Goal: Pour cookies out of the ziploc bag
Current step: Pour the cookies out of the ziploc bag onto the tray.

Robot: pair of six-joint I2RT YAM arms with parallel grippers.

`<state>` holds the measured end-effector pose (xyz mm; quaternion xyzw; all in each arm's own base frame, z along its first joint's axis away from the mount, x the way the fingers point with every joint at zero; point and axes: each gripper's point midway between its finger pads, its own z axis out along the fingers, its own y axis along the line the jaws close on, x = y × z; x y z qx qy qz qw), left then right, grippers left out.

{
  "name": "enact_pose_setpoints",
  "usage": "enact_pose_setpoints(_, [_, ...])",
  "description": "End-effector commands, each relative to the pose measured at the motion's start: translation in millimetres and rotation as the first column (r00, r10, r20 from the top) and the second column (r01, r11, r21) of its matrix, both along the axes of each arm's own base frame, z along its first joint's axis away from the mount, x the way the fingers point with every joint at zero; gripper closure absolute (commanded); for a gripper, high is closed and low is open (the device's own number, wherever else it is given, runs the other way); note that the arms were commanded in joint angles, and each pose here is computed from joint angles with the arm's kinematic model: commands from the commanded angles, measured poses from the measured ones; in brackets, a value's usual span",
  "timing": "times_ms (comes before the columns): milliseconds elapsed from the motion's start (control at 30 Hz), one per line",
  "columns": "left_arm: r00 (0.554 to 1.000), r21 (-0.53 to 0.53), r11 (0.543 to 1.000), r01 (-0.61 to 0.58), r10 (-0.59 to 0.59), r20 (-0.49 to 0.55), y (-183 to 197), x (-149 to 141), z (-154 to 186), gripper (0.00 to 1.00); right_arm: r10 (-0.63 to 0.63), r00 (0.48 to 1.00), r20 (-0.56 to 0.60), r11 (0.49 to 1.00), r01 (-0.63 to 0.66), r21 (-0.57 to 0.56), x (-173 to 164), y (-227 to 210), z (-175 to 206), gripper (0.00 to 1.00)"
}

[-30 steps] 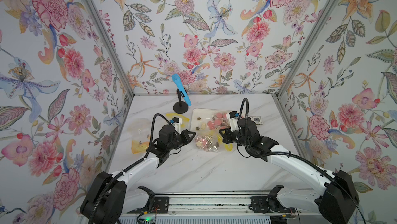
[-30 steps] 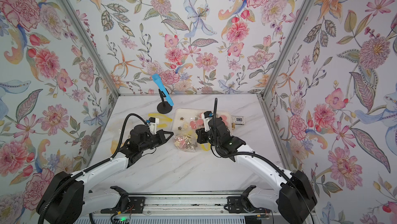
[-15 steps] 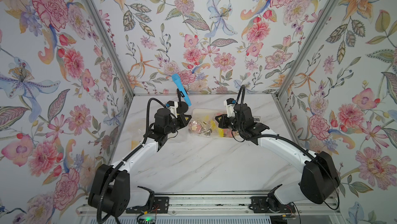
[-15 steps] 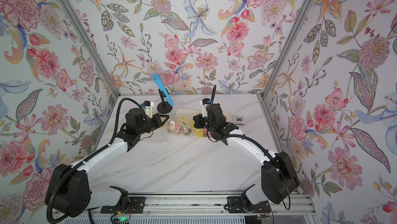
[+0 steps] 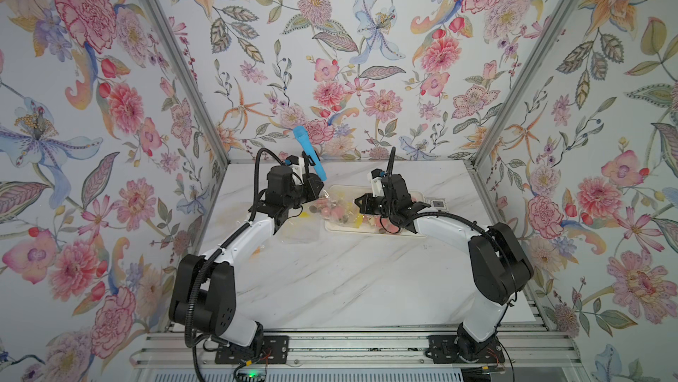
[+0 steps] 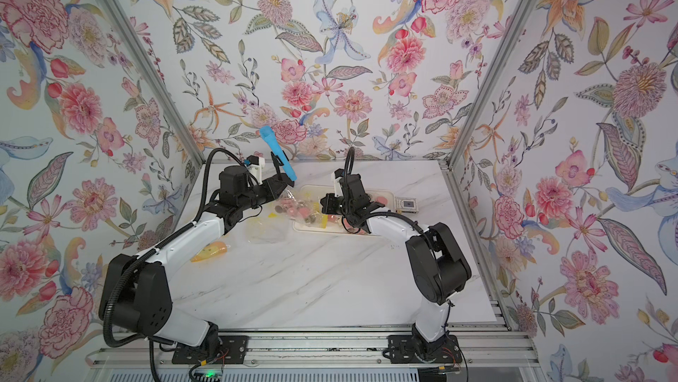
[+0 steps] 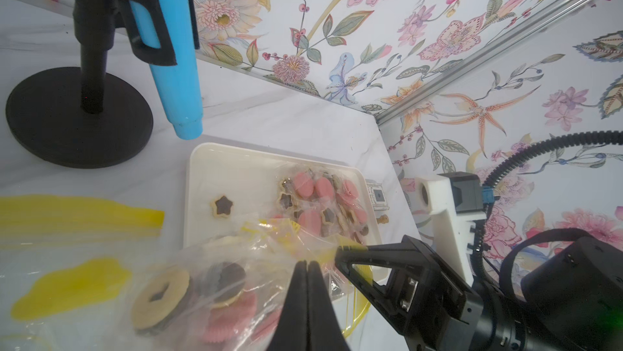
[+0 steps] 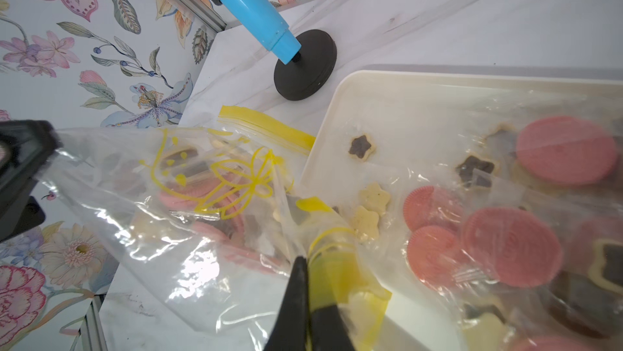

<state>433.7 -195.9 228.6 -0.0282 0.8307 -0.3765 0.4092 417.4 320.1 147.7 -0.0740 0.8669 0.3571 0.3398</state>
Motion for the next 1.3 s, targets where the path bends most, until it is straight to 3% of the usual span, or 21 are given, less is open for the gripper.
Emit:
enact_pose_setpoints(0, [1.0,0.026,1.0,0.002,-0.002,0.008,0.7,12.7,-5.7,1.0,-0.014,1.0,0.013,0.998,0.014,0.053,18.5,1.6,0.6,1.0])
enact_pose_setpoints(233, [1.0,0.037,0.999,0.023,-0.023,-0.005,-15.4,18.2,-15.3,1.0,-0.061,0.998,-0.021,0.997,0.062,0.047,34.6,-19.5,-26.5,1.0])
enact_pose_setpoints(600, [0.997,0.041,0.997,0.073,-0.073,0.007,-55.3,26.6,-13.9,1.0,-0.119,0.992,-0.039,0.991,0.121,0.059,51.8,-55.1,-33.1,1.0])
enact_pose_setpoints(900, [0.997,0.199,0.98,0.006,-0.02,0.068,-32.9,37.7,12.8,1.0,0.079,0.996,-0.037,0.982,-0.071,0.177,41.1,0.5,-22.5,1.0])
enact_pose_setpoints(1267, [0.993,0.248,0.968,-0.043,0.015,0.116,-14.1,34.2,40.1,1.0,0.048,0.997,-0.064,0.986,-0.037,0.162,49.8,15.1,-33.8,1.0])
